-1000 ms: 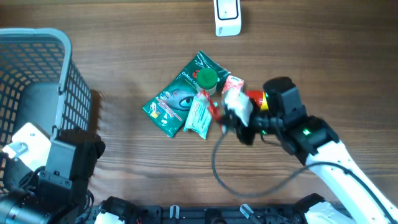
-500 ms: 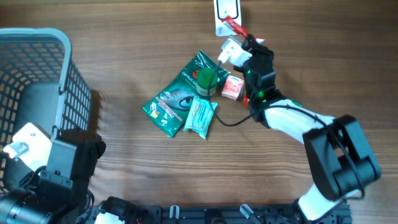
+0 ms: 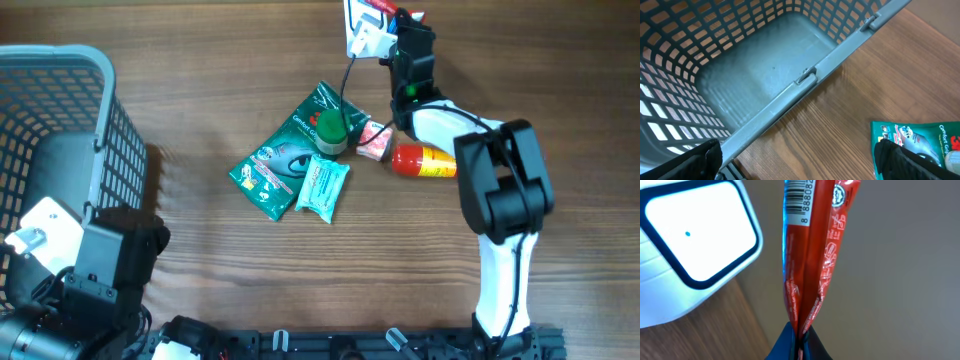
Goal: Scan the item barcode
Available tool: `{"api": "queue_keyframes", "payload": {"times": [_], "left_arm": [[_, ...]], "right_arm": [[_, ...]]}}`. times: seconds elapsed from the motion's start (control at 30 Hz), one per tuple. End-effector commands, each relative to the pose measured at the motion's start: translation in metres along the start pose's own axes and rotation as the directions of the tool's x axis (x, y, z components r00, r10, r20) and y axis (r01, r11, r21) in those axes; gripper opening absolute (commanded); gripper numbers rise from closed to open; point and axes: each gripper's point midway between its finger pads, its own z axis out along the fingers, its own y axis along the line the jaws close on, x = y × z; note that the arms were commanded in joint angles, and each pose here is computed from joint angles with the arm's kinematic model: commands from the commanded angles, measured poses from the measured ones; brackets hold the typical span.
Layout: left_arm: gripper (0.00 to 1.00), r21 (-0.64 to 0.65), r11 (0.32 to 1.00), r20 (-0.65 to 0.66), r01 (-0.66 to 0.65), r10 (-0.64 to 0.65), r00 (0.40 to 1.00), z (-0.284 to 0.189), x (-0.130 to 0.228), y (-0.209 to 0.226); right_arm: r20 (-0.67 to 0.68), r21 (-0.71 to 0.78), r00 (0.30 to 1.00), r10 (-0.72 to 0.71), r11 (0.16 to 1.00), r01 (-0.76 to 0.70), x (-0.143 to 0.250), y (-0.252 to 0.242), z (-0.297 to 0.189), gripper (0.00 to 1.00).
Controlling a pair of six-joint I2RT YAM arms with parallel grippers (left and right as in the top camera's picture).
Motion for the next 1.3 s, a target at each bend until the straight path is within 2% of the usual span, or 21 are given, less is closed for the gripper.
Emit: {"api": "queue_keyframes", "payload": {"times": [0.0,0.2,0.3,0.37,0.43,0.57,0.63,0.7,0.83,0.87,1.03,1.17,1.27], "left_arm": [[1.00,-0.013,1.000,0.016,0.023,-0.023,1.000,0.000,-0.003,0.003],[1.00,-0.013,1.000,0.016,0.023,-0.023,1.000,0.000,-0.003,0.003],[1.00,-0.013,1.000,0.016,0.023,-0.023,1.000,0.000,-0.003,0.003],[1.00,-0.013,1.000,0.016,0.023,-0.023,1.000,0.000,-0.003,0.003],[1.00,-0.013,1.000,0.016,0.023,-0.023,1.000,0.000,-0.003,0.003],[1.00,-0.013,1.000,0.016,0.023,-0.023,1.000,0.000,-0.003,0.003],[1.00,-0.013,1.000,0.016,0.023,-0.023,1.000,0.000,-0.003,0.003],[1.00,-0.013,1.000,0.016,0.023,-0.023,1.000,0.000,-0.003,0.003],[1.00,-0.013,1.000,0.016,0.023,-0.023,1.000,0.000,-0.003,0.003],[1.00,-0.013,1.000,0.016,0.023,-0.023,1.000,0.000,-0.003,0.003],[1.00,-0.013,1.000,0.016,0.023,-0.023,1.000,0.000,-0.003,0.003],[1.00,-0.013,1.000,0.016,0.023,-0.023,1.000,0.000,-0.003,0.003],[1.00,-0.013,1.000,0.016,0.023,-0.023,1.000,0.000,-0.003,0.003]], "right_arm": [[-0.028,-0.017,0.998,-0.053,0.998,0.052,0.000,0.017,0.034,0.05],[-0.069,0.027,0.995,-0.068,0.997,0.070,0.004,0.012,0.043,0.04],[-0.116,0.117,0.993,-0.035,0.992,0.049,0.007,-0.010,0.039,0.04],[-0.166,0.115,0.982,-0.086,0.988,0.105,0.009,-0.015,0.035,0.04],[-0.194,0.136,0.978,-0.073,0.986,0.101,0.009,-0.038,0.028,0.04],[-0.243,0.204,0.969,0.040,0.979,0.011,0.027,-0.122,0.003,0.04],[-0.303,0.245,0.941,0.151,0.967,-0.076,0.056,-0.172,-0.022,0.04],[-0.364,0.261,0.890,0.275,0.947,-0.186,0.101,-0.204,-0.045,0.04],[-0.575,0.285,0.698,0.426,0.905,-0.317,0.235,-0.203,-0.078,0.04],[-0.647,0.283,0.601,0.469,0.880,-0.382,0.289,-0.186,-0.093,0.04],[-0.730,0.350,0.309,0.610,0.722,-0.597,0.436,-0.137,-0.163,0.04],[-0.709,0.470,0.093,0.700,0.566,-0.678,0.512,-0.099,-0.227,0.04],[-0.733,0.521,-0.040,0.679,0.523,-0.675,0.541,-0.062,-0.271,0.05]]}}
